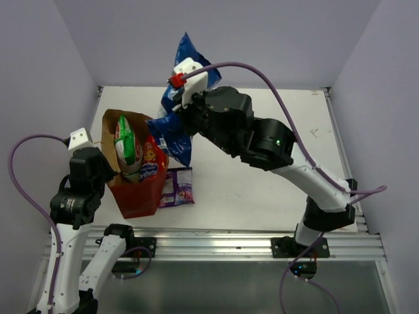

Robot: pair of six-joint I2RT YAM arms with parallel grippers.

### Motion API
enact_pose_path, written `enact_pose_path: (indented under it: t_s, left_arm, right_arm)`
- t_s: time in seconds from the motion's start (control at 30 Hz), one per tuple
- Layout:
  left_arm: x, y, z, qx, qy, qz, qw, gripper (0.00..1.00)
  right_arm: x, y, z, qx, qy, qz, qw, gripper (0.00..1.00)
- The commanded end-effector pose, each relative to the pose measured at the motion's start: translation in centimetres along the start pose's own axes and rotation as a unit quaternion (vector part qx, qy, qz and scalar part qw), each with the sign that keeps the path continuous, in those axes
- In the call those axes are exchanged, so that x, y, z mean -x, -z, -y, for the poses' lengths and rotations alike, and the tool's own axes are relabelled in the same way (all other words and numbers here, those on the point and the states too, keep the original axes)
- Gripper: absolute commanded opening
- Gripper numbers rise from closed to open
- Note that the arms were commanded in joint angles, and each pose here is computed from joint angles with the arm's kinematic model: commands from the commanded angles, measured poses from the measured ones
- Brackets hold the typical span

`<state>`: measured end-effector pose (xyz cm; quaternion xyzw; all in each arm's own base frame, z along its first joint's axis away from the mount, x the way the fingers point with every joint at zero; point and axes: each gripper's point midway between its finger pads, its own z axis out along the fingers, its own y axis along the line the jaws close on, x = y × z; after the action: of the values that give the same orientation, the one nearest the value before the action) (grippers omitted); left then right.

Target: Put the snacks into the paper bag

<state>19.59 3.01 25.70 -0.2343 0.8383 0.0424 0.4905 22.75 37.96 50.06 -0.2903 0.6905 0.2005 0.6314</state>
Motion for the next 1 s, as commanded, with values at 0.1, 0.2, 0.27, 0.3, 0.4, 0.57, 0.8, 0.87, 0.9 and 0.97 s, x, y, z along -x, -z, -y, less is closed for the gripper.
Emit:
enact_pose_path:
  t_s: [0.1, 0.2, 0.27, 0.3, 0.4, 0.57, 0.8, 0.87, 0.9, 0.97]
  left_arm:
    - [0.2, 0.8, 0.1, -0.011, -0.001, 0.003, 1.0, 0.0]
    - [0.1, 1.0, -0.2, -0.007, 0.002, 0.003, 1.0, 0.0]
    - [0.0, 1.2, -0.4, -0.006, 0.003, 0.005, 1.0, 0.0]
    - [0.0, 1.2, -0.4, -0.005, 0.004, 0.004, 1.0, 0.0]
    - [0.1, 1.5, -0.8, 0.0, 0.009, 0.009, 1.0, 0.0]
    - [0.2, 1.6, -1.0, 0.005, 0.011, 0.012, 1.0, 0.0]
    - [0.3, 1.6, -0.8, 0.001, 0.016, 0.016, 1.0, 0.0]
    - [0.3, 1.6, -0.8, 0.001, 0.018, 0.016, 1.0, 0.0]
    - [0.3, 1.7, -0.9, 0.001, 0.018, 0.018, 1.0, 0.0]
    - [0.2, 1.8, -1.0, 0.002, 0.018, 0.016, 1.0, 0.0]
  right_arm:
    - [3.8, -7.1, -7.3, 0.202, -0.104, 0.116, 0.967, 0.0]
    - [4.7, -8.4, -9.7, 0.25, -0.144, 0.129, 0.949, 0.0]
    - [4.6, -8.9, -10.6, 0.267, -0.148, 0.131, 0.943, 0.0]
    - [4.8, -9.1, -10.8, 0.272, -0.156, 0.134, 0.94, 0.0]
    - [2.0, -10.7, -12.2, 0.286, -0.171, 0.096, 0.938, 0.0]
    - [-2.3, -10.8, -14.1, 0.314, -0.215, 0.036, 0.924, 0.0]
    - [-13.5, -10.9, -17.8, 0.323, -0.215, -0.104, 0.916, 0.0]
    - [-15.5, -10.9, -18.1, 0.322, -0.212, -0.127, 0.914, 0.0]
    - [-16.9, -11.2, -18.0, 0.312, -0.203, -0.146, 0.917, 0.0]
    - [-18.5, -11.5, -18.2, 0.305, -0.196, -0.169, 0.916, 0.0]
